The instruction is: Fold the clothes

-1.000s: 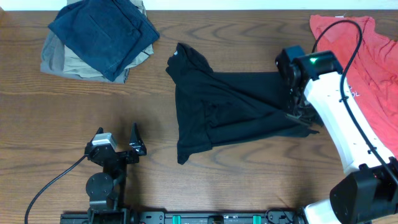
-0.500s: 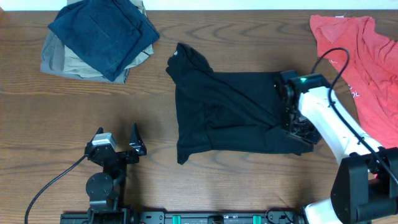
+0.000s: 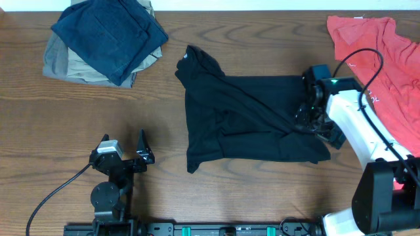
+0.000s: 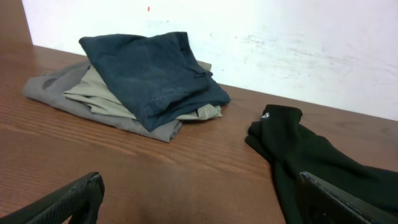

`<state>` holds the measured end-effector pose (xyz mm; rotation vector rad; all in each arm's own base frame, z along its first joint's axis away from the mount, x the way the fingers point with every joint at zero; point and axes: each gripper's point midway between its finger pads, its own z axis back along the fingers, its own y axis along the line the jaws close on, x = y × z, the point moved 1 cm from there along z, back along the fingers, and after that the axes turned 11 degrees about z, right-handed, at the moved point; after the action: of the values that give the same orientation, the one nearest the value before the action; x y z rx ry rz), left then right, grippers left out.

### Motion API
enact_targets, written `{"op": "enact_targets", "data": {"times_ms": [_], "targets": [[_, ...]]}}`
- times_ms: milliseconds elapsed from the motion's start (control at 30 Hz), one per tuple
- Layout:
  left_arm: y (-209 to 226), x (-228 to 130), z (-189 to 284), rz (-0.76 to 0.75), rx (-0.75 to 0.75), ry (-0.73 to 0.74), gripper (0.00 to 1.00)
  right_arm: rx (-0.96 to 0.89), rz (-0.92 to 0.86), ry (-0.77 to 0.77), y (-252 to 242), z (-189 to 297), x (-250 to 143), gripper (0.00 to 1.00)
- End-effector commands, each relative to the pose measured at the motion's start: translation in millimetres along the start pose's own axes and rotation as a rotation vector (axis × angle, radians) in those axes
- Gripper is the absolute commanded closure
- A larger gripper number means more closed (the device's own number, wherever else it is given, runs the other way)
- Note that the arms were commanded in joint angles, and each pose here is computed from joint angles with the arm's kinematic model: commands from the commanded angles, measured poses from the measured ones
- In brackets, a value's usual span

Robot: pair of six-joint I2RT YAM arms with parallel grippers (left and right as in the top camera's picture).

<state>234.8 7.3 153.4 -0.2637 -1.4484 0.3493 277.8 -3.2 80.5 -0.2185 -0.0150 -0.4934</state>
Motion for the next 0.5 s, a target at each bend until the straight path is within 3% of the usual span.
{"op": "enact_targets", "data": {"times_ms": [0,167,400,467], "targets": [[8.9,-13.2,-0.9,-0.007,0.038,0.037,0.02,0.068,-0.065,-0.009,-6.6,-0.1,13.8,0.01],[8.9,-13.2,-0.9,-0.007,0.038,0.037,0.02,0.170,-0.204,0.014,-21.2,-6.0,32.9,0.01],[0.7,-15.6,-0.9,0.005,-0.012,0.053,0.02,0.174,-0.286,0.030,-42.1,-10.9,39.7,0.01],[-11.9,-19.1,0.1,0.107,-0.085,0.083,0.02,0.176,-0.288,0.030,-41.9,-10.9,39.8,0.01]]}}
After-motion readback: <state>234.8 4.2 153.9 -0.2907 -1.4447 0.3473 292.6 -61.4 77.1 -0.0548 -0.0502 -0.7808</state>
